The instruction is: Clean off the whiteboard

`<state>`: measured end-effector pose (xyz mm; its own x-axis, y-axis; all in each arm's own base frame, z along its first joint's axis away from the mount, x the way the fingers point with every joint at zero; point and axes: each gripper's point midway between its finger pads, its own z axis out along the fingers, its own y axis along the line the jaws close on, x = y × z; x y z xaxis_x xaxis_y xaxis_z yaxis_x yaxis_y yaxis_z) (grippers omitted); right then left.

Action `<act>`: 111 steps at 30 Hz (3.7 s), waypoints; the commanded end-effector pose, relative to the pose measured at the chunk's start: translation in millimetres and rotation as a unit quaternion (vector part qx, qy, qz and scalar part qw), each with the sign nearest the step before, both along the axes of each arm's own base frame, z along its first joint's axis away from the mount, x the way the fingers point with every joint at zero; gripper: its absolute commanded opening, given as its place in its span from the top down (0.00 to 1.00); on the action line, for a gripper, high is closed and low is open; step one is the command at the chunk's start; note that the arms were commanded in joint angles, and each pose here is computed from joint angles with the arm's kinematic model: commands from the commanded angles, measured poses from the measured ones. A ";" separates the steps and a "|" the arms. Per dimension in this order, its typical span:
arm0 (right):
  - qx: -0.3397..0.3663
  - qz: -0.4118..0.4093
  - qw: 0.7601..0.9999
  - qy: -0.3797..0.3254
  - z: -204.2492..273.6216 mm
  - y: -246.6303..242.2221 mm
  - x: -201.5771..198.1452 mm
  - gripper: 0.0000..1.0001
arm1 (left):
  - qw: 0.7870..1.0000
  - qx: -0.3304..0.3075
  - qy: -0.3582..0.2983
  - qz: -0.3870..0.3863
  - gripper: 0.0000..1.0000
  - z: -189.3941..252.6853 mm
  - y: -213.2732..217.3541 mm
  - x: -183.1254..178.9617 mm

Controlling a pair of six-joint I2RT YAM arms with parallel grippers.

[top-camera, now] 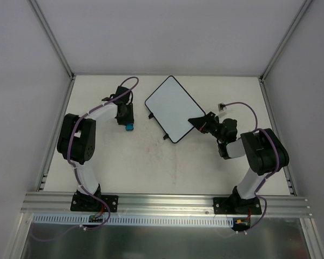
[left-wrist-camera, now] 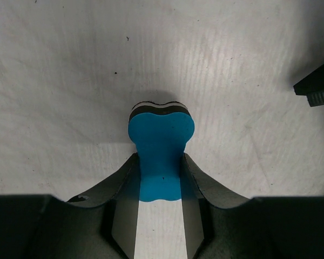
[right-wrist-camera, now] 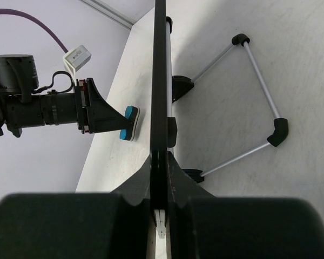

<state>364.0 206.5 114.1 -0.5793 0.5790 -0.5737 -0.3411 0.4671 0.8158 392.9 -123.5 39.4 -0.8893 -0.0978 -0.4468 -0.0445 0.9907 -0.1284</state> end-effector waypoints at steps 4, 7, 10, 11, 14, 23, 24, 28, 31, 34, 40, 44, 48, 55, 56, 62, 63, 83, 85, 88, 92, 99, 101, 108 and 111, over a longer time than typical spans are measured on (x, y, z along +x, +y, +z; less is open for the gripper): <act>0.026 0.029 0.996 -0.077 38.4 13.4 0.4 1.00 | 1.000 0.024 0.014 0.003 0.83 -0.5 12.9 2.2; 0.026 0.029 0.996 -0.076 38.1 13.4 0.4 1.00 | 1.000 0.023 0.014 0.004 0.78 -0.1 12.4 3.1; 0.026 0.029 0.996 -0.076 38.0 13.1 0.9 1.00 | 0.999 0.028 0.014 0.008 0.61 0.6 14.9 1.1; 0.025 0.029 0.996 -0.077 38.0 13.1 0.9 1.00 | 0.999 0.028 0.012 0.009 0.57 2.0 15.4 0.6; 0.026 0.029 0.996 -0.076 38.0 13.1 0.9 1.00 | 0.999 0.028 0.010 0.012 0.45 3.5 16.4 0.4; 0.026 0.029 0.996 -0.077 39.2 13.1 0.8 1.00 | 0.999 0.035 -0.019 0.030 0.34 23.0 23.7 0.0; 0.025 0.029 0.996 -0.077 38.6 13.1 0.9 1.00 | 0.998 0.038 -0.028 0.036 0.30 27.4 25.7 -0.1; 0.026 0.031 0.996 -0.077 38.6 13.8 0.3 1.00 | 0.996 0.025 -0.076 0.040 0.26 49.3 28.1 -3.3; 0.025 0.029 0.996 -0.078 38.9 13.1 0.9 1.00 | 0.993 0.016 -0.114 0.042 0.25 64.8 29.5 -6.7; 0.026 0.030 0.996 -0.077 39.2 13.7 0.8 0.99 | 0.988 0.004 -0.143 0.056 0.17 67.1 32.8 -16.4; 0.026 0.030 0.996 -0.076 38.6 13.8 0.9 0.91 | 0.972 -0.031 -0.218 0.081 0.06 68.1 38.6 -33.4; 0.026 0.031 0.996 -0.075 38.0 13.9 0.7 0.87 | 0.960 -0.041 -0.262 0.088 0.01 78.4 43.0 -40.5; 0.025 0.030 0.996 -0.077 38.2 13.7 1.0 0.79 | 0.952 -0.050 -0.287 0.093 0.01 86.1 45.7 -45.6; 0.025 0.028 0.996 -0.075 37.0 12.8 1.2 0.57 | 0.950 -0.058 -0.293 0.091 0.01 86.0 44.9 -50.4; 0.025 0.028 0.997 -0.075 36.2 13.1 0.8 0.53 | 0.949 -0.059 -0.295 0.090 0.01 86.9 44.7 -50.3; 0.026 0.018 0.996 -0.086 36.2 9.3 -0.9 0.01 | 0.945 -0.065 -0.307 0.089 0.01 90.1 44.2 -52.7; 0.025 0.016 0.996 -0.088 37.0 8.6 -1.5 0.01 | 0.944 -0.067 -0.310 0.089 0.01 91.5 44.6 -53.1; -0.016 -0.052 0.992 -0.113 44.3 -19.6 -20.7 0.01 | 0.935 -0.071 -0.334 0.092 0.01 96.2 49.1 -63.7; -0.041 -0.080 0.990 -0.109 43.7 -30.5 -21.3 0.01 | 0.934 -0.072 -0.337 0.094 0.01 97.4 49.7 -64.5; -0.064 -0.099 0.988 -0.100 44.8 -41.0 -28.6 0.01 | 0.933 -0.069 -0.337 0.103 0.01 96.4 53.3 -66.6; -0.087 -0.114 0.985 -0.101 51.2 -53.0 -46.0 0.01 | 0.934 -0.070 -0.332 0.109 0.01 95.4 55.3 -72.2; -0.181 -0.131 0.967 -0.119 55.4 -81.6 -90.1 0.01 | 0.933 -0.107 -0.327 0.105 0.01 93.2 50.0 -95.8; -0.195 -0.145 0.961 -0.129 58.7 -90.0 -97.4 0.01 | 0.934 -0.119 -0.322 0.095 0.01 92.0 45.2 -100.5; -0.280 -0.196 0.937 -0.077 36.2 -127.0 -115.3 0.01 | 0.940 -0.138 -0.304 0.072 0.01 85.8 36.5 -114.1; -0.308 -0.203 0.927 -0.064 27.9 -135.6 -117.9 0.01 | 0.943 -0.135 -0.296 0.068 0.01 84.5 37.9 -121.9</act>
<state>250.9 90.3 152.1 -0.2560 0.3525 -0.9001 -0.1997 0.8918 0.4060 280.6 -83.7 126.6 -0.4378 -0.3717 -0.8187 -0.0228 0.9148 -0.4032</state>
